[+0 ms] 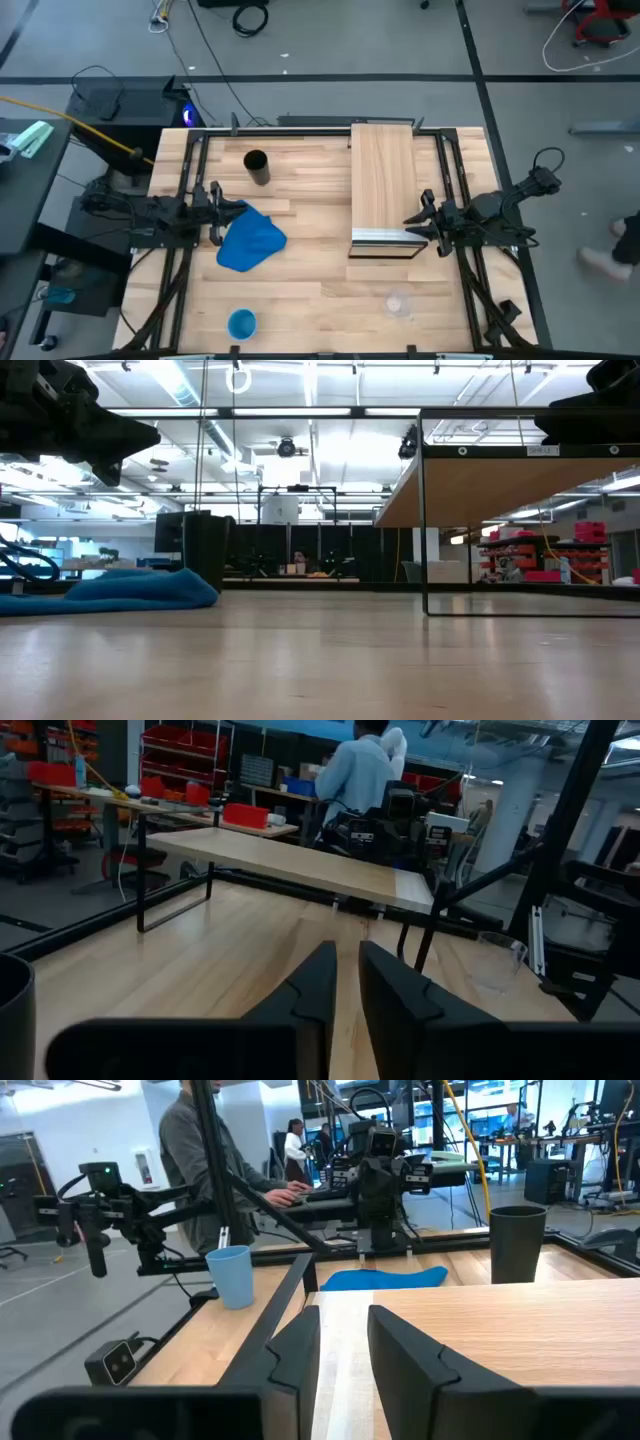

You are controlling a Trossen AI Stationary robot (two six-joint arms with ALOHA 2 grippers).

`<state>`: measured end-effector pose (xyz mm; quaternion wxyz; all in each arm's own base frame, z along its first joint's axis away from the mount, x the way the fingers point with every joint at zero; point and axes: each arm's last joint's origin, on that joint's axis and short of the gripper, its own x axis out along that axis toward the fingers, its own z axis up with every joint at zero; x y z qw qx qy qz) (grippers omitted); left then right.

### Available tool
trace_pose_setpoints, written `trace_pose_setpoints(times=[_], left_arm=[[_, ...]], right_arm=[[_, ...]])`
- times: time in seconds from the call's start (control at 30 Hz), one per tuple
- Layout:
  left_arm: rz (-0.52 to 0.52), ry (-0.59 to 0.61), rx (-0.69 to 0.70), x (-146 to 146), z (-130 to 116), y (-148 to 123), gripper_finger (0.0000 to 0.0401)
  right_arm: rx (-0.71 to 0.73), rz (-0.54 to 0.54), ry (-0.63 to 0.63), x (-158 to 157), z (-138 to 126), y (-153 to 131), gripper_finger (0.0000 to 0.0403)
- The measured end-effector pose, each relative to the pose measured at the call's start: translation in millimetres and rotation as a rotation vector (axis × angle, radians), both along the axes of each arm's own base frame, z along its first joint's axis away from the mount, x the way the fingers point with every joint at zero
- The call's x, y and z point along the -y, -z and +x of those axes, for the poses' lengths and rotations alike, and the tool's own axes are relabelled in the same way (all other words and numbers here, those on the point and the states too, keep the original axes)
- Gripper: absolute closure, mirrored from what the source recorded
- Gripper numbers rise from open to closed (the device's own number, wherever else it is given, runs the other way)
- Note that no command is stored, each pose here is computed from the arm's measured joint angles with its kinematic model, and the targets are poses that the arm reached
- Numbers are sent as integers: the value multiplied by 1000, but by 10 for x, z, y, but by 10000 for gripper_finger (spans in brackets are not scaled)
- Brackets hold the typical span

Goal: Stack small to large cups/mugs on shelf

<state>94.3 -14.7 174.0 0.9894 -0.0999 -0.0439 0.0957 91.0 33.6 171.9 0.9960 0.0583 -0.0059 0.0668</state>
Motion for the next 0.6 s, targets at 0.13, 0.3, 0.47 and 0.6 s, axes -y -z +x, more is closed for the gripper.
trace_pose_setpoints(times=[0.13,0.3,0.47,0.6], left_arm=[[0,0,0,0,0,0,347],[0,0,0,0,0,1,341],[0,0,0,0,0,0,340],[0,-1,0,0,0,0,345]], right_arm=[[0,0,0,0,0,0,307],[0,0,0,0,0,0,307],[0,0,0,0,0,0,307],[0,0,0,0,0,0,307]])
